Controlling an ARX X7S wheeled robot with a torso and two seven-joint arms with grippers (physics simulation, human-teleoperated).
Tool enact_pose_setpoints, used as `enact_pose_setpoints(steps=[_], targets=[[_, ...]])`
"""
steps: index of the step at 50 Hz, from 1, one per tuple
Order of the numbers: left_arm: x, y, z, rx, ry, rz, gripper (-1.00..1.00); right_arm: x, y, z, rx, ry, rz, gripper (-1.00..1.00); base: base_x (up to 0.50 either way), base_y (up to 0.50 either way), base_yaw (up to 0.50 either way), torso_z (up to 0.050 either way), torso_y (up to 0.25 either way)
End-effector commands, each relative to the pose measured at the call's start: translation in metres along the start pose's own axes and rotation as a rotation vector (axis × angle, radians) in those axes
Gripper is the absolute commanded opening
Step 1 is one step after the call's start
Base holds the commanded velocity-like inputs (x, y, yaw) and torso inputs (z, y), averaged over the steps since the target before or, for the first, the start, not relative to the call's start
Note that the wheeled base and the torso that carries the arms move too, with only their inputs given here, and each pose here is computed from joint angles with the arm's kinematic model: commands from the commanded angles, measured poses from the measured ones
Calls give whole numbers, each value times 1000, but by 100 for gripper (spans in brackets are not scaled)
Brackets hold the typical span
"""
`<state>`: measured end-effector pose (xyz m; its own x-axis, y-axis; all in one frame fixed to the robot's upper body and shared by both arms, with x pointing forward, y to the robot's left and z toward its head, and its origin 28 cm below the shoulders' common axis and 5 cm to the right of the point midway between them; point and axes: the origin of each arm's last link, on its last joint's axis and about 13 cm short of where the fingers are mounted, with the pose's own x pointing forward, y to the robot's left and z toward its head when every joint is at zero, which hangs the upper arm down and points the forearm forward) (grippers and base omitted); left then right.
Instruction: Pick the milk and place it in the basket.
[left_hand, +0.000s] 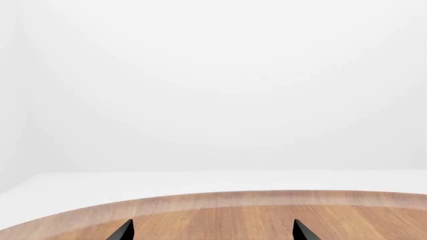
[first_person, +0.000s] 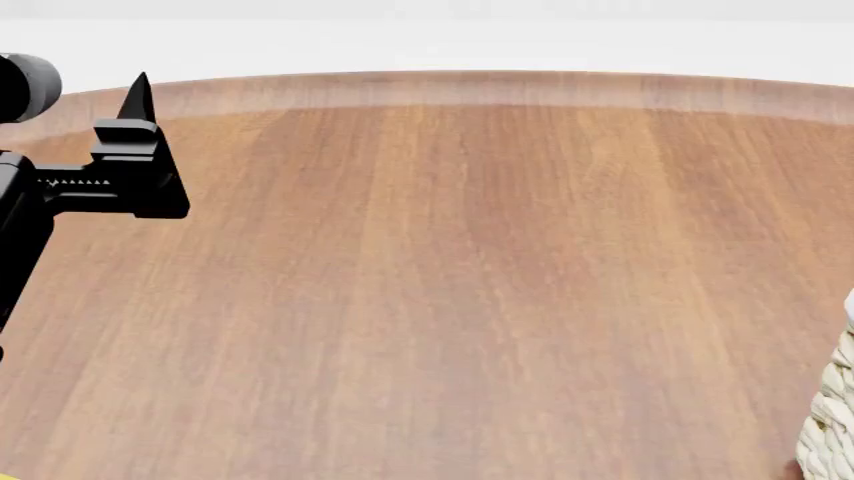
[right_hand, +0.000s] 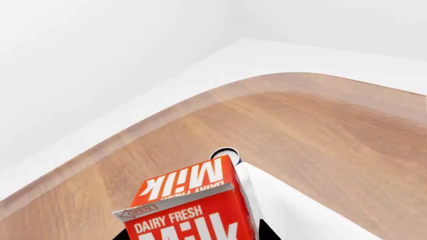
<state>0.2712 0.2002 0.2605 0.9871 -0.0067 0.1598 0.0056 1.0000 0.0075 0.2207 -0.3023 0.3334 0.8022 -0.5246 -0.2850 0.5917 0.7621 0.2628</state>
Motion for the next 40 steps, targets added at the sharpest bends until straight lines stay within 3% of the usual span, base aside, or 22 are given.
enact_pose_setpoints(steps=[1,16,17,36,40], targets=[[-1,0,-1,2,0,-1,100,5,-4,-12,65,29,77,-100,0,0,0,0,10],[-1,0,-1,3,0,-1,100,8,-10,-22,118,59,74,-100,0,0,0,1,1],[-1,0,-1,3,1,-1,100,7,-10,-22,118,55,70,100,0,0,0,0,10],[-1,0,-1,3,1,-3,100,11,1,-19,49,54,91,100,0,0,0,0,0],[0,0,-1,-2,3,0,100,13,11,-17,11,47,141,100,0,0,0,0,0]])
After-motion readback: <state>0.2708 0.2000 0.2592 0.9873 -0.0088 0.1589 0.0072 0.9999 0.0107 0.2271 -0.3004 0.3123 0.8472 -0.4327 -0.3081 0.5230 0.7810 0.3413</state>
